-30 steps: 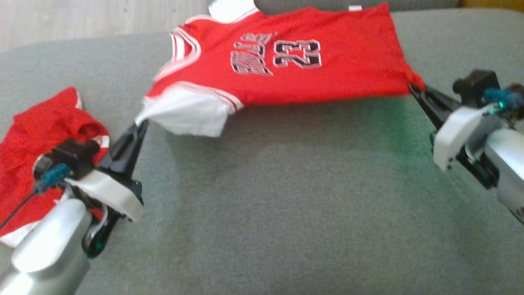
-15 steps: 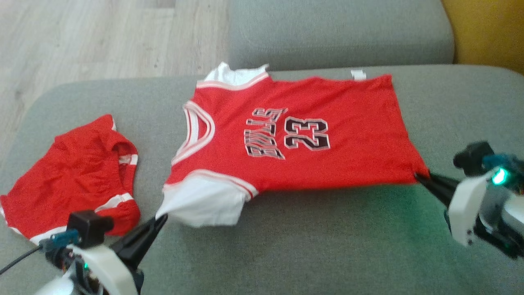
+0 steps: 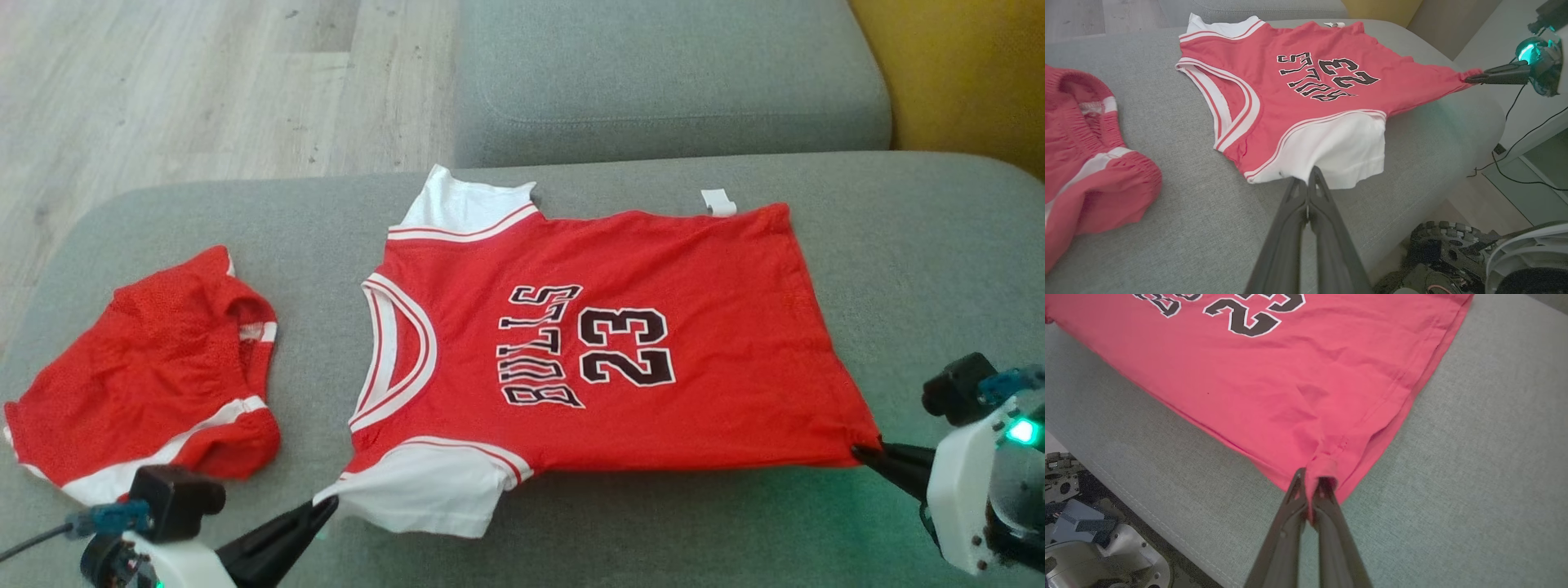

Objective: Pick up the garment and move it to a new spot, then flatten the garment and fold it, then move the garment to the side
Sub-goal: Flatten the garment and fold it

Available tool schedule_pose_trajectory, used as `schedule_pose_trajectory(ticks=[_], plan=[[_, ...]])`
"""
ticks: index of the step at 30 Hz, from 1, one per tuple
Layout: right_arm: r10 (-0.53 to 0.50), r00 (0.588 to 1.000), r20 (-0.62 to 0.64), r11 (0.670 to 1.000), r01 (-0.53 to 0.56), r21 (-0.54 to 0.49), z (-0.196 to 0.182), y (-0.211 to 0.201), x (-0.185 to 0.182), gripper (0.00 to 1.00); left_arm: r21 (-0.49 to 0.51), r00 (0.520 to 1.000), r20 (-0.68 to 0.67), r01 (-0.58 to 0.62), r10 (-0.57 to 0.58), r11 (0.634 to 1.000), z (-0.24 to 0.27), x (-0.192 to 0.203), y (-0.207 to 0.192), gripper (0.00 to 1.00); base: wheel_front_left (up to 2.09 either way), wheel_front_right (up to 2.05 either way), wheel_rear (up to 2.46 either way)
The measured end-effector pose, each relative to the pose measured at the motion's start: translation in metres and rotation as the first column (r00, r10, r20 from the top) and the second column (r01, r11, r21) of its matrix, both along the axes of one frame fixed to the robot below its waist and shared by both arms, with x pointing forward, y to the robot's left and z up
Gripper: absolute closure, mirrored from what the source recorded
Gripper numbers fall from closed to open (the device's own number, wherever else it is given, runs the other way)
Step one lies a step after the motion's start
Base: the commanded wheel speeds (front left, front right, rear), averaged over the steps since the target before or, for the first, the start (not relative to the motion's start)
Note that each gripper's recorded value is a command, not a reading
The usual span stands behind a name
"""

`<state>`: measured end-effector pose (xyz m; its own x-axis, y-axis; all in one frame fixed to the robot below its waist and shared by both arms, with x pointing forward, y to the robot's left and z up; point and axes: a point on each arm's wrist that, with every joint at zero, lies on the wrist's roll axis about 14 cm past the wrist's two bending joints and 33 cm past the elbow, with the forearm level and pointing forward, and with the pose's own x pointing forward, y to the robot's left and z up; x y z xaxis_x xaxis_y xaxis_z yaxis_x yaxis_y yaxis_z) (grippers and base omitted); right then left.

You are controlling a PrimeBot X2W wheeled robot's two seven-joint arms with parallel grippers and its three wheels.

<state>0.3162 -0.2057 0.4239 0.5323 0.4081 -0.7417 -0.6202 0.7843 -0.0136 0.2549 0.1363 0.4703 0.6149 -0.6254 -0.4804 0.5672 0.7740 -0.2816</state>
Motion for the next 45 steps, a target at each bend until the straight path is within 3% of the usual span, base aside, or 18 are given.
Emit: schedule_pose_trajectory(ticks=[6, 24, 36, 45], plan=[[-0.013, 0.999, -0.041, 1.000, 0.012, -0.020, -0.005, -0.002, 0.003, 1.00, 0.040, 1.000, 0.014, 0.009, -0.010, 0.999, 0.001, 0.019, 0.003, 1.00, 0.00, 0.00, 0.00], [-0.052, 0.995, -0.080, 0.993, 0.043, -0.106, -0.014, -0.005, 0.077, 1.00, 0.195, 0.998, -0.039, 0.060, -0.054, 0.979, -0.024, 0.123, 0.001, 1.00, 0.00, 0.00, 0.00], [-0.066, 0.992, -0.107, 0.992, 0.054, -0.115, -0.028, -0.005, 0.086, 1.00, 0.220, 0.996, -0.030, 0.088, -0.084, 0.972, -0.032, 0.152, -0.009, 1.00, 0.00, 0.00, 0.00], [-0.060, 0.998, -0.036, 0.994, 0.057, -0.095, -0.020, 0.002, 0.113, 1.00, 0.250, 0.998, -0.020, 0.070, -0.067, 0.966, -0.038, 0.176, -0.003, 1.00, 0.00, 0.00, 0.00]])
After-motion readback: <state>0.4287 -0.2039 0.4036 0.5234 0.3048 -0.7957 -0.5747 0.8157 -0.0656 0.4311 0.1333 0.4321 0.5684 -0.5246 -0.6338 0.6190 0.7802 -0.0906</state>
